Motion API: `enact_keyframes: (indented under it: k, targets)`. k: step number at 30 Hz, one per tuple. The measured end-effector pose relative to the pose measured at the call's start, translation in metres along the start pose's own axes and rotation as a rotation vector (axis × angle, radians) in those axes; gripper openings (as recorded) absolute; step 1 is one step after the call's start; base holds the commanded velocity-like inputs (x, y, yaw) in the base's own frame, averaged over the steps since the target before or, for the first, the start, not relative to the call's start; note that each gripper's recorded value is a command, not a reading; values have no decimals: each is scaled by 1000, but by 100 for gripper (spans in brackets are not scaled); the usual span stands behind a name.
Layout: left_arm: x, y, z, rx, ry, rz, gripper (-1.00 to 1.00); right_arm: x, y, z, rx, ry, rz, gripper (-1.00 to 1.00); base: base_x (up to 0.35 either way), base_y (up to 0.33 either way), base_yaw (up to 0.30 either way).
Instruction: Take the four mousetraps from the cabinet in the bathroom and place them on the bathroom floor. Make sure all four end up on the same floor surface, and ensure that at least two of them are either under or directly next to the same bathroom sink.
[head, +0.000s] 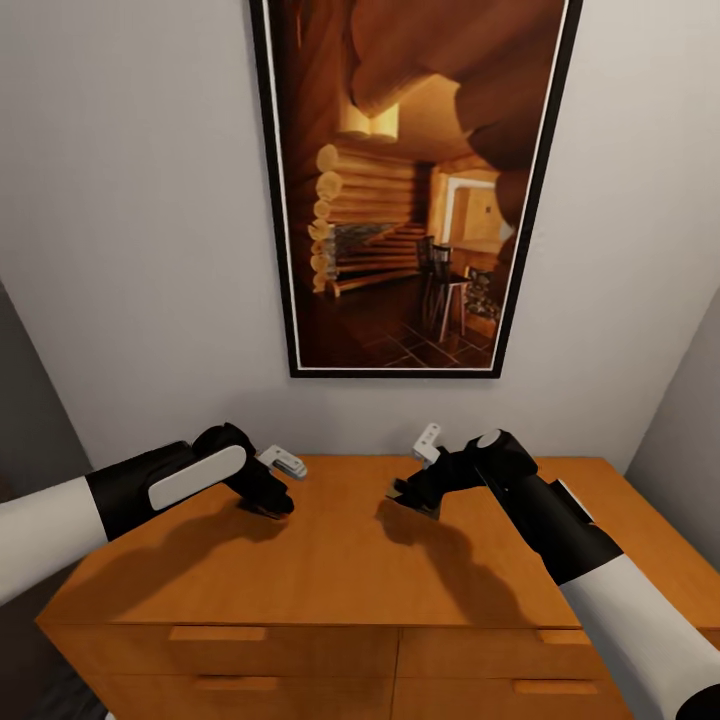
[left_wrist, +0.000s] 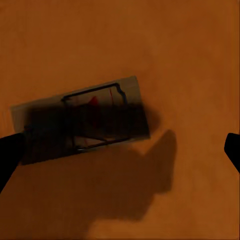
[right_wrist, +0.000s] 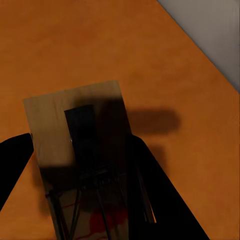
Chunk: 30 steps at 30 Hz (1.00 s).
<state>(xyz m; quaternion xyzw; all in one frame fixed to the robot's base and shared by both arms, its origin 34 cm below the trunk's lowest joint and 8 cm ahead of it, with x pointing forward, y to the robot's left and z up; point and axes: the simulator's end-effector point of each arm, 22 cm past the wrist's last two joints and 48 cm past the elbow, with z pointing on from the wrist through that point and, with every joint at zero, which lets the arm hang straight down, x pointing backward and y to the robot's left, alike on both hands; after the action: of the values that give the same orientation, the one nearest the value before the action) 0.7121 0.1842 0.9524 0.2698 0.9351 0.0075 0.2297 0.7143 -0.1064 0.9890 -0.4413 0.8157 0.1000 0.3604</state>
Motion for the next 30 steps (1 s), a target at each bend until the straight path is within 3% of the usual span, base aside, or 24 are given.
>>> enact_keyframes:
  k: [30]
  targets:
    - [-4, -6, 0, 8, -6, 6, 100, 0, 0, 0, 0, 0, 0, -100, 19, 66, 0]
